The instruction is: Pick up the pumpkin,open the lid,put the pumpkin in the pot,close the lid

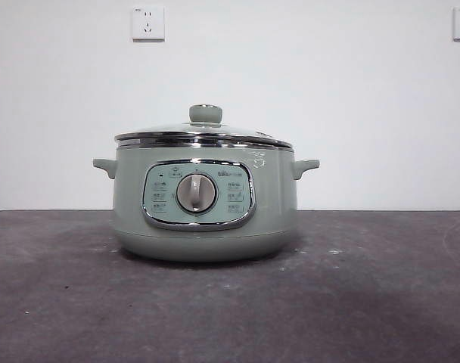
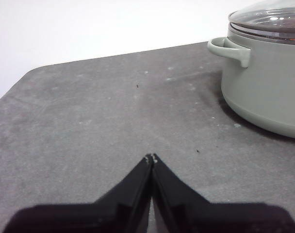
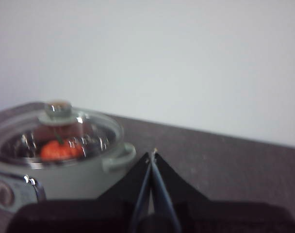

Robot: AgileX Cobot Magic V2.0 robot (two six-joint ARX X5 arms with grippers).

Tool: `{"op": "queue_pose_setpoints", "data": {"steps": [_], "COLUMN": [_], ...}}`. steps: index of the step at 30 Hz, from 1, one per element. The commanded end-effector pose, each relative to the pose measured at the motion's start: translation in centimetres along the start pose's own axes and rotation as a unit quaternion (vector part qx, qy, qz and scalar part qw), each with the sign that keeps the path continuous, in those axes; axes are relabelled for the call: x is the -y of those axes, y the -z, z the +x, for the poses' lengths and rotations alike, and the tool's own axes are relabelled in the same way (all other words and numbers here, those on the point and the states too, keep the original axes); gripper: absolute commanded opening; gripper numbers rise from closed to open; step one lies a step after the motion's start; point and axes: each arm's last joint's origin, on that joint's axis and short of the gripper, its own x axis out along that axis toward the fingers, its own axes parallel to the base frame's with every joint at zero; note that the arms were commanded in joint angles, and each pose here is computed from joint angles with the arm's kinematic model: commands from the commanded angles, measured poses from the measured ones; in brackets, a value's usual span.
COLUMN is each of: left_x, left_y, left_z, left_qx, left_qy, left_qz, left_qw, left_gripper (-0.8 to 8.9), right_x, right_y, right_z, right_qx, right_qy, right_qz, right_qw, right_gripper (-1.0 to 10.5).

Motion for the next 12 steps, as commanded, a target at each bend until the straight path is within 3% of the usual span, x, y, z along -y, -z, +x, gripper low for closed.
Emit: {"op": "queue_pose_setpoints", "data": {"steps": [1,12], "left_x": [0.0,0.0], "left_y": [0.5,0.5], "left_z": [0.1,0.1], "left_qx": [-0.008,-0.008], "left_qy": [-0.001,-0.001], "left_qz": [-0.004,-0.004], "left_qw": [1.0,1.0], "left_gripper": [-0.03,-0.03], "right_x": [-0.1,-0.5], "right_y": [2.2,7.7], "right_z": [-0.2,-0.6], "right_qx": [-0.007,-0.036], "right_qy": [0.023,0.041], "right_qz": [0.003,0.038], "right_qw": [1.0,0.998], "right_gripper": [0.0,0.0]}}
